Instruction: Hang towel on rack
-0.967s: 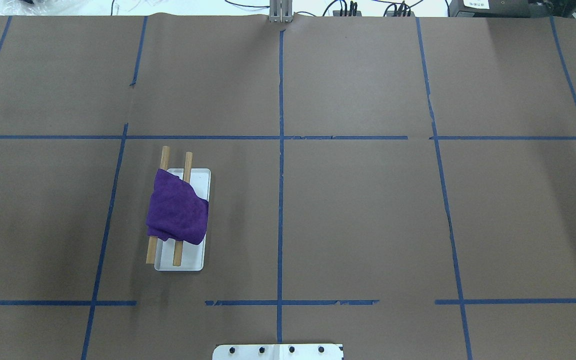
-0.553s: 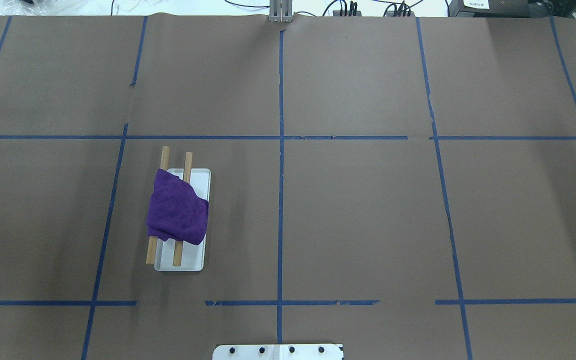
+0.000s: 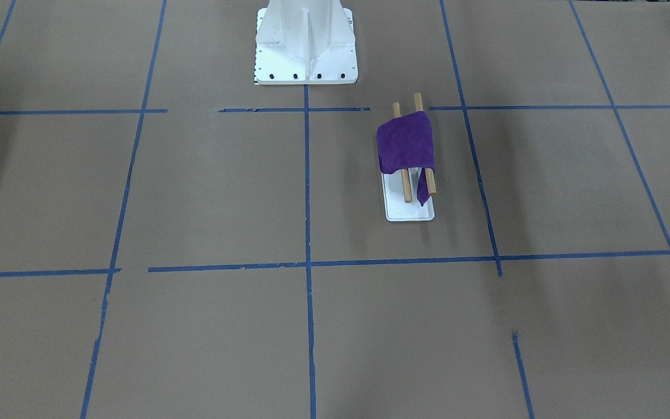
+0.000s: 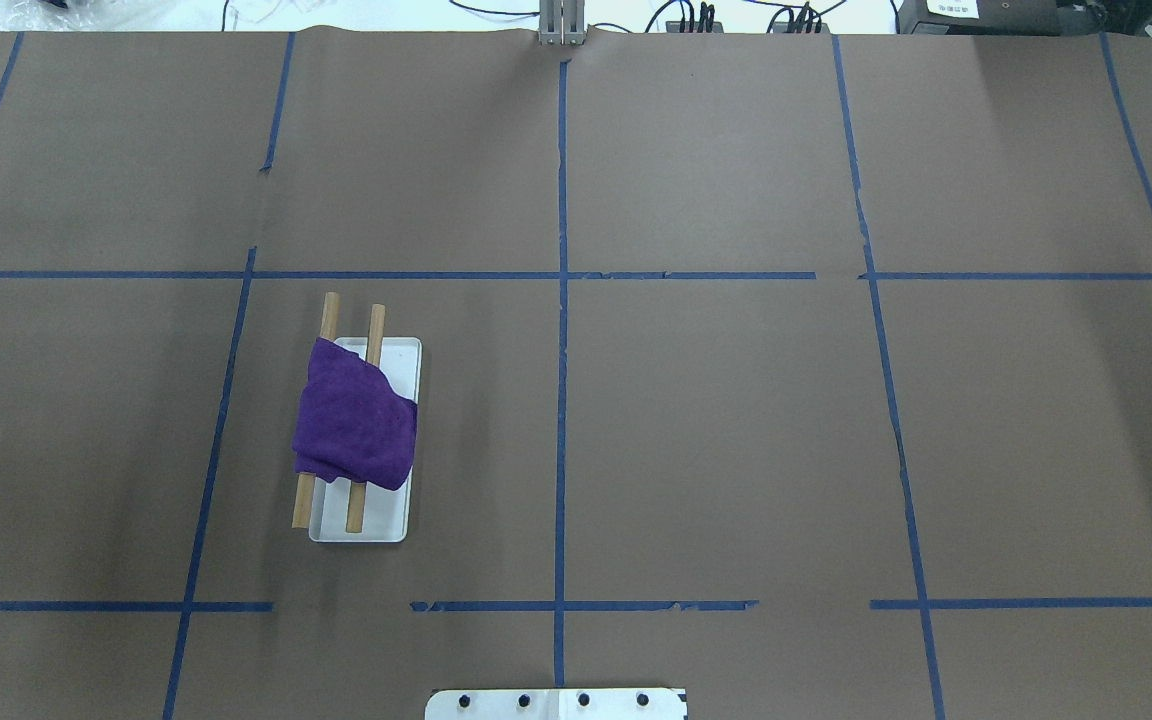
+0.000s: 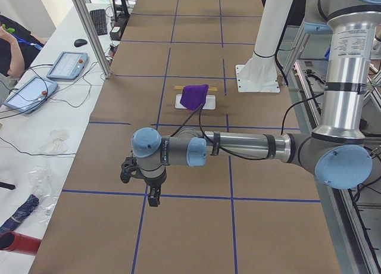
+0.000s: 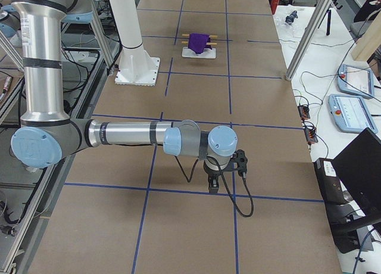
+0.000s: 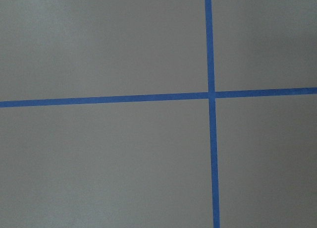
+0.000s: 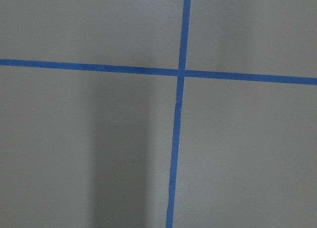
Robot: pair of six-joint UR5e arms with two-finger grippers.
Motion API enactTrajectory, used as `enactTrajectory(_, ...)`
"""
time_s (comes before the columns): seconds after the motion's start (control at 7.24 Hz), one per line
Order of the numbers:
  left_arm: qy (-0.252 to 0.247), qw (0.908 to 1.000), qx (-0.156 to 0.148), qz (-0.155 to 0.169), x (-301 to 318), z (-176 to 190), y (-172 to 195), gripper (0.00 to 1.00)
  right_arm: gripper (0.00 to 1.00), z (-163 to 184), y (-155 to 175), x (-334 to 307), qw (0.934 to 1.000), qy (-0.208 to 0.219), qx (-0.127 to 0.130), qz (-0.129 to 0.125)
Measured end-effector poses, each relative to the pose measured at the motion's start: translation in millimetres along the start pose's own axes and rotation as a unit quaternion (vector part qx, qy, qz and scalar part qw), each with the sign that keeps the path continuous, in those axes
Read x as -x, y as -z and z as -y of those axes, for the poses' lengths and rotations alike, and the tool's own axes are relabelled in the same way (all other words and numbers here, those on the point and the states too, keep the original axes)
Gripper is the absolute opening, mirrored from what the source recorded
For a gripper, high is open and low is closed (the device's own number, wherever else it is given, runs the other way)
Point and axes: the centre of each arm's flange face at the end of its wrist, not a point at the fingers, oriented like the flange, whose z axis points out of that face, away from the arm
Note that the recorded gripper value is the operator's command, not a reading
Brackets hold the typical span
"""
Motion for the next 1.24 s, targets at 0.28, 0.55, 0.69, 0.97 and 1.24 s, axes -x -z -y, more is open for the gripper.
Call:
enactTrajectory(0.28, -0.001, 1.0, -0.001, 0.0, -1.1, 0.0, 1.3, 1.0, 1.0, 1.1, 2.4, 0.5, 0.9999, 0.002, -0.002, -0.01)
enactTrajectory(0.55, -0.002, 1.0, -0.001, 0.001, -1.3, 0.1, 1.5, 1.0, 1.0, 2.8, 4.4, 0.1, 0.9997, 0.003, -0.003, -0.022)
enactTrajectory(0.69, -0.001, 1.0, -0.001, 0.001, -1.3, 0.1, 1.5, 1.0, 1.0, 3.5, 5.1, 0.4, 0.9997, 0.003, -0.003, -0.024)
enactTrajectory(0.97, -0.001, 1.0, -0.002, 0.001, -2.1, 0.7, 1.5, 1.0, 1.0, 4.6, 6.1, 1.3, 0.9997, 0.004, -0.004, -0.024)
enactTrajectory(1.24, -0.001, 1.0, -0.002, 0.001, -2.3, 0.9, 1.6, 1.0, 1.0, 5.1, 6.5, 1.7, 0.9997, 0.004, -0.004, -0.024)
